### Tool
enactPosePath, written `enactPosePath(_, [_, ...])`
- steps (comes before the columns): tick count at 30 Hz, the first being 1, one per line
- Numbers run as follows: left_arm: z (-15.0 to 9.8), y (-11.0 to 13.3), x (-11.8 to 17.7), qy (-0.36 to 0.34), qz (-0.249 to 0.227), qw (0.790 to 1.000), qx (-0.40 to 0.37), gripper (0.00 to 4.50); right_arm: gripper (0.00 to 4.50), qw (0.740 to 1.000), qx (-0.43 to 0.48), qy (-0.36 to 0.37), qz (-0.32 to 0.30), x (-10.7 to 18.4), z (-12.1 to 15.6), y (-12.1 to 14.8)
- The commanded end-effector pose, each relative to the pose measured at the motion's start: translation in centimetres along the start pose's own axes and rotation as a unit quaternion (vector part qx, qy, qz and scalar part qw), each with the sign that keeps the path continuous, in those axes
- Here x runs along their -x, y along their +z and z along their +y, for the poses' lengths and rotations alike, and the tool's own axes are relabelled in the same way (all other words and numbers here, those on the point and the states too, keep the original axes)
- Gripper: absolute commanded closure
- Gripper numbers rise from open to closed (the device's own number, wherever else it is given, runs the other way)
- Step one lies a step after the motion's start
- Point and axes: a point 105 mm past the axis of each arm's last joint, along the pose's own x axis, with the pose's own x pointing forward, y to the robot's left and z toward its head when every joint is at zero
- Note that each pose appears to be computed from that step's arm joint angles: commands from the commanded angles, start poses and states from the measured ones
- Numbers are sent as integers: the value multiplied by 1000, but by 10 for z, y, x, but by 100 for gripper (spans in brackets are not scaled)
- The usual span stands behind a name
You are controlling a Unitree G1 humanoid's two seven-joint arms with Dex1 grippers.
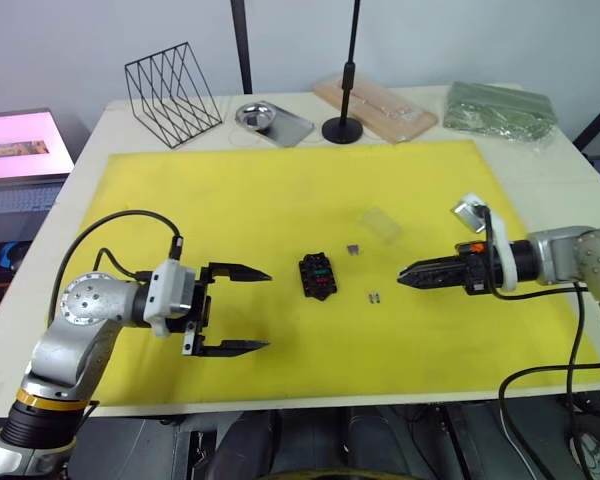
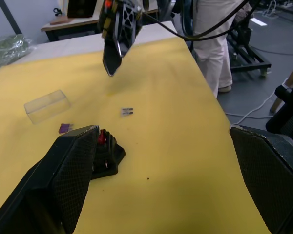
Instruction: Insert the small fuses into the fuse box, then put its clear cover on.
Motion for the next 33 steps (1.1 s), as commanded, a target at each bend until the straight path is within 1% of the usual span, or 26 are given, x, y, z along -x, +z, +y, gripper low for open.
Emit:
enactPosePath(1, [-4, 5, -5, -8, -9, 1000, -15, 0, 165, 1000, 14, 23, 11, -2, 6, 5])
enactPosePath(4, [-5, 3, -7, -10, -11, 1000, -13, 0, 217, 999, 13, 26, 24, -12, 1, 7])
enactPosePath(8, [-5, 2, -9, -10, -12, 1000, -13, 0, 217, 998, 14, 37, 49, -16, -1, 2])
enactPosePath(10, [-6, 1, -9, -11, -11, 1000, -12, 0, 217, 997, 20, 36, 60, -21, -7, -1])
enactPosePath(23, [-3, 2, -13, -4, -15, 1000, -13, 0, 217, 997, 12, 27, 78, -30, -24, 6])
enactPosePath(33, [-4, 3, -16, -3, -17, 1000, -12, 0, 217, 994, 18, 26, 107, -33, -33, 0])
